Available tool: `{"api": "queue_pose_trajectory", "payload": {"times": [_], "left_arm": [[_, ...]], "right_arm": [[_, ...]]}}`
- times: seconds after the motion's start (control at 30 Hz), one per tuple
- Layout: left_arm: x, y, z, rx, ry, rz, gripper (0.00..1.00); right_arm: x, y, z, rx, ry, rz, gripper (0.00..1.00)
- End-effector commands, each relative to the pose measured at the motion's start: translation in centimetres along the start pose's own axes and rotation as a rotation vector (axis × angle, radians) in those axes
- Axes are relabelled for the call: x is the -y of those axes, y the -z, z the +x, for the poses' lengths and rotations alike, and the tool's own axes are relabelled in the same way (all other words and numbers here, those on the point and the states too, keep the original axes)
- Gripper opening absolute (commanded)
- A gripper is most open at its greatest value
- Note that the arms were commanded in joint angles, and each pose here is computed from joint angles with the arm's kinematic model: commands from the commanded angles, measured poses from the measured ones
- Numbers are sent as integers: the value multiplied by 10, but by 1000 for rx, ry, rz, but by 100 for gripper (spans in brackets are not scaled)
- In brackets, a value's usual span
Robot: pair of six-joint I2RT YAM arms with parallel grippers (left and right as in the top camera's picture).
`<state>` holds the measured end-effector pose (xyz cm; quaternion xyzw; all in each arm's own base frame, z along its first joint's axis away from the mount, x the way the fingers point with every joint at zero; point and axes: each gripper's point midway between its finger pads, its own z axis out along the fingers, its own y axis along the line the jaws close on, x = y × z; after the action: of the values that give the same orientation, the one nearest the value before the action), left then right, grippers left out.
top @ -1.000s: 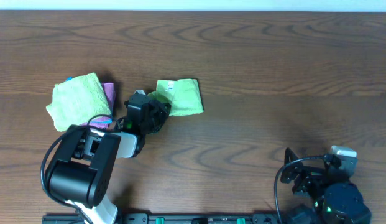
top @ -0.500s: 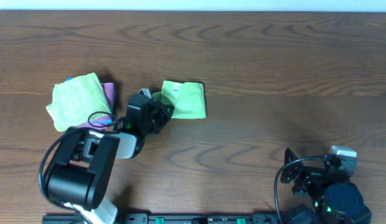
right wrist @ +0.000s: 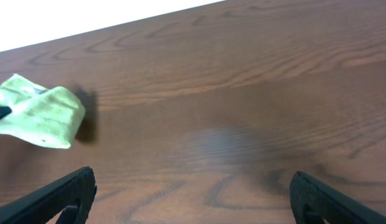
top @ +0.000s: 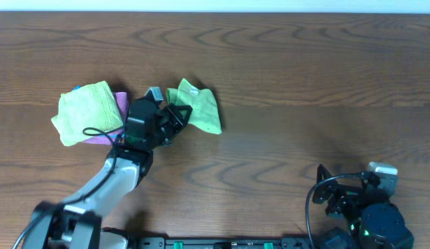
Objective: Fold the cloth
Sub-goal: 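Lift the folded green cloth with the left gripper onto the cloth stack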
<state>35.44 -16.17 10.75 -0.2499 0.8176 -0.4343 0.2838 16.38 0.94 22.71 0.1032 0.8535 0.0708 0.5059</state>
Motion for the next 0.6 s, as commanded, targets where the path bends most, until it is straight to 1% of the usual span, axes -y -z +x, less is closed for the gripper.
{"api": "queue_pose_trajectory", "payload": {"times": [0.0,0.13,0.27,0.57], "left_arm": [[12,13,-13,34,-32,22,6],[18,30,-26,48,-72,-18,6],[36,49,-46,73,-142,-47,6],[70,72,-79,122,-203,-63,6]], "right_arm": [[2,0,0,4,-14,11,99],[2,0,0,4,-14,11,99],[2,0,0,4,-14,11,99],[2,0,0,4,-14,11,99]]}}
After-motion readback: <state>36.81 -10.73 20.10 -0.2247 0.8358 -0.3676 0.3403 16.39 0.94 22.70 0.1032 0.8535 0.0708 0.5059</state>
